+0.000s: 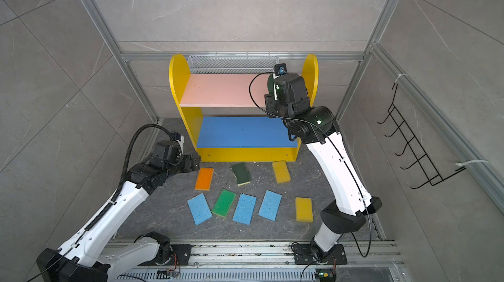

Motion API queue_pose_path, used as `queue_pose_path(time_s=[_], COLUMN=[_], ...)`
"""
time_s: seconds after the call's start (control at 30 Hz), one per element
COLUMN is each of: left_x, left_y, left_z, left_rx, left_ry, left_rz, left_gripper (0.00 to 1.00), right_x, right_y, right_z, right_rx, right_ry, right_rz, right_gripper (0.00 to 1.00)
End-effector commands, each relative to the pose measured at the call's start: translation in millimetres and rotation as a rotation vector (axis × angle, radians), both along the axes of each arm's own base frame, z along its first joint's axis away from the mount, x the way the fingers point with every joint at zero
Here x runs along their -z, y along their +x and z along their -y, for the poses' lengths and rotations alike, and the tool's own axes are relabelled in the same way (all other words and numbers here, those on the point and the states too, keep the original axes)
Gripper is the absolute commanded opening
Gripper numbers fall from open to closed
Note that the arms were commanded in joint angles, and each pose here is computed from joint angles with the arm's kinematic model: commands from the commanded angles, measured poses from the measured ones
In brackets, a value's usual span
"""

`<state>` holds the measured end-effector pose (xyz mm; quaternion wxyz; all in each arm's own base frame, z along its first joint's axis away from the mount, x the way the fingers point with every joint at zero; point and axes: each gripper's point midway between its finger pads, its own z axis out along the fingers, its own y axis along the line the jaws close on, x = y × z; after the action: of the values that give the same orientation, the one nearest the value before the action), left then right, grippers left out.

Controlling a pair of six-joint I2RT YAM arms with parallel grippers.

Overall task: Arrange cleaning sponges on a shelf
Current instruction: Place the cleaning sponge at the shelf.

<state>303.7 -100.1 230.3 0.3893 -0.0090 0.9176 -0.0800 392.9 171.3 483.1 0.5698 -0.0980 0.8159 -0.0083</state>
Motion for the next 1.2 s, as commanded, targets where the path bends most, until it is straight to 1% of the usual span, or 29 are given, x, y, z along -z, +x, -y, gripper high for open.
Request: queue_pose_path(time_s=[0.0,0.17,0.63,0.9,1.17], left_x=[-23,-23,-23,-20,-14], left_y=[12,18,32,38,44], left_z=[2,5,13,16,19], left_rx=[0.006,0.015,0.023,0.024,0.026], left_ry=[0.001,0.001,-0.001,0.002,0.005], left_rz=[0.075,0.066,0.056,0.046,0.028], left_gripper=[0.94,0.95,0.95,0.95,0.95], right_x=[-13,-5,21,27,49], right_y=[12,35,83,96,106], right_z=[-1,12,11,13,19], right_rx=[-0.027,0.019,-0.026,-0.028,-0.008], right_ry=[0.014,0.028,0.037,-0.002,-0.052], right_rz=[0.047,0.039,0.002,-0.007,-0.060], right_gripper=[0.61,0.61,0.61,0.61,0.62])
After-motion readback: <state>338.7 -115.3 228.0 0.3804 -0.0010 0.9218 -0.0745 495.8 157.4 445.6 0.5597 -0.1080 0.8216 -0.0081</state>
